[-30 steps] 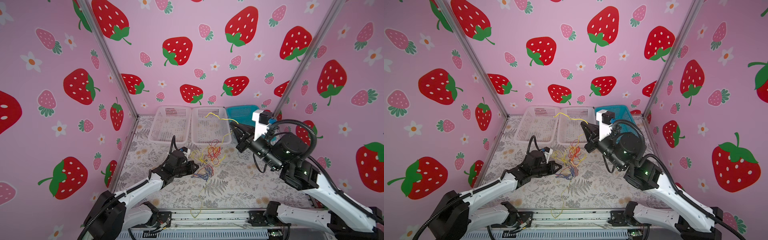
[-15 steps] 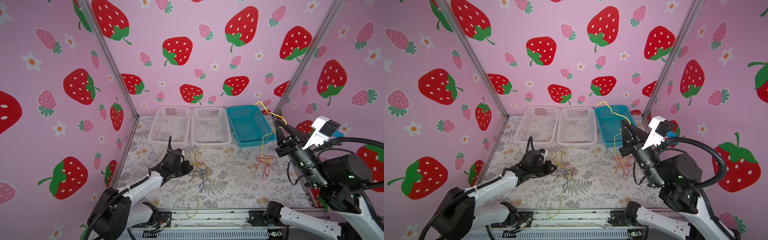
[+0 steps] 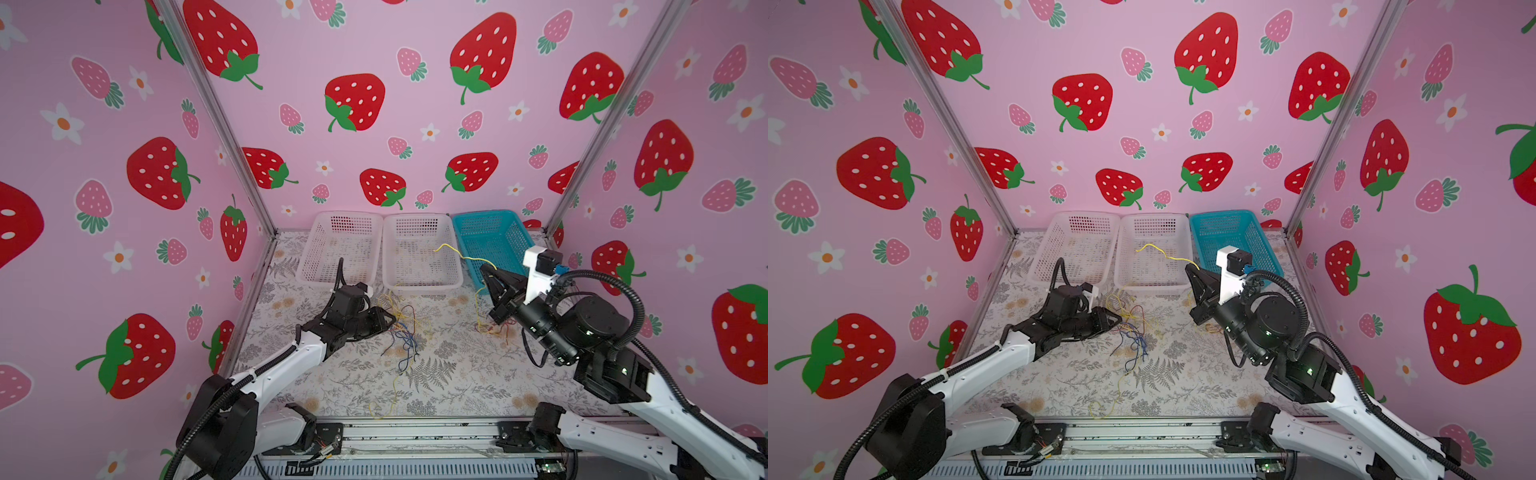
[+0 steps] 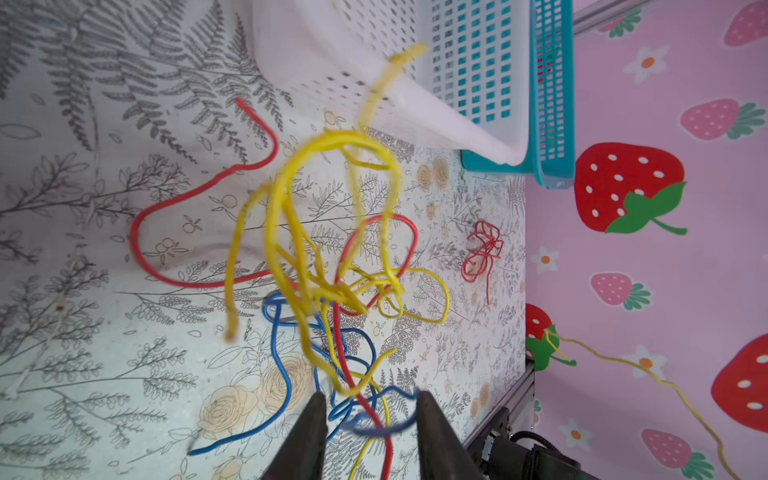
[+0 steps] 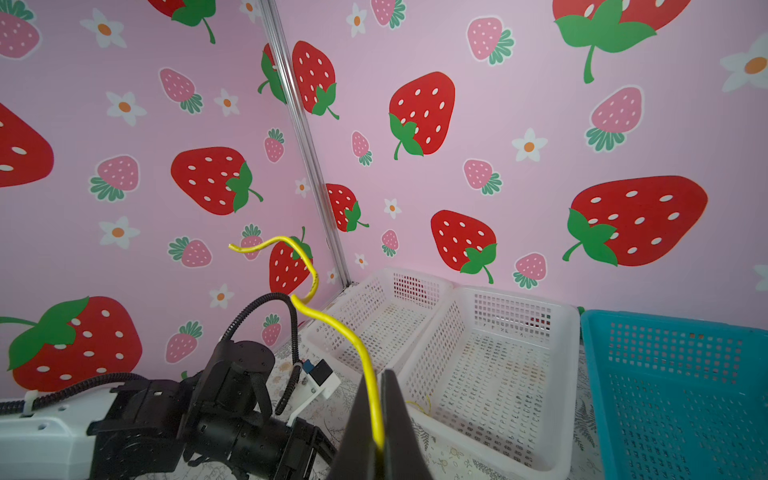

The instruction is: Untangle the cables

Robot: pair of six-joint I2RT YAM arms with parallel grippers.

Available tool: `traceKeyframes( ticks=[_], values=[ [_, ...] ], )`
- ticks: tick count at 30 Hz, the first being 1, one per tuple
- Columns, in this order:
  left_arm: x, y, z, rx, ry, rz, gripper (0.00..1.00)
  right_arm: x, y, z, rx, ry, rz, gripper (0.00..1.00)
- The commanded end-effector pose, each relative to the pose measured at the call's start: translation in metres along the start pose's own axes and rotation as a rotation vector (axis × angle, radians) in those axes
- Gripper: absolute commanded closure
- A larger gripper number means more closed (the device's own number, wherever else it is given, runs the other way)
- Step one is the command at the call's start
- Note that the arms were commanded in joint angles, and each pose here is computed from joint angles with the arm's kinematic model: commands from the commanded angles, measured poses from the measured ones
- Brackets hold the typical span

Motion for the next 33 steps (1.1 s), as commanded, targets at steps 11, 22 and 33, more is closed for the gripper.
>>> traceKeyframes(
  ticks=[11, 22, 33],
  values=[
    [-0.045, 0.045, 0.036, -0.02, -0.123, 0.005, 0.37, -0.008, -0.008, 0.013, -0.069, -0.007, -0.034, 1.0],
    [-0.034, 0.12, 0.074, -0.176, -0.369, 0.393, 0.09, -0.004, -0.025, 0.043, -0.093, 0.001, 0.01, 1.0],
    [0.021, 0.149, 0.057, -0.484, -0.443, 0.718, 0.01, -0.01, -0.067, 0.079, -0.129, 0.0, 0.012, 1.0]
  ],
)
Point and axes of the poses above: each gripper's point midway between its finger pads, its own y axis back along the fingers, its own x axis along the line the jaws close on, z = x × y, the point moved 5 cm from there along y, back along the fingers, and after that the axes turned 14 degrees about -y, right-handed, at the moved point
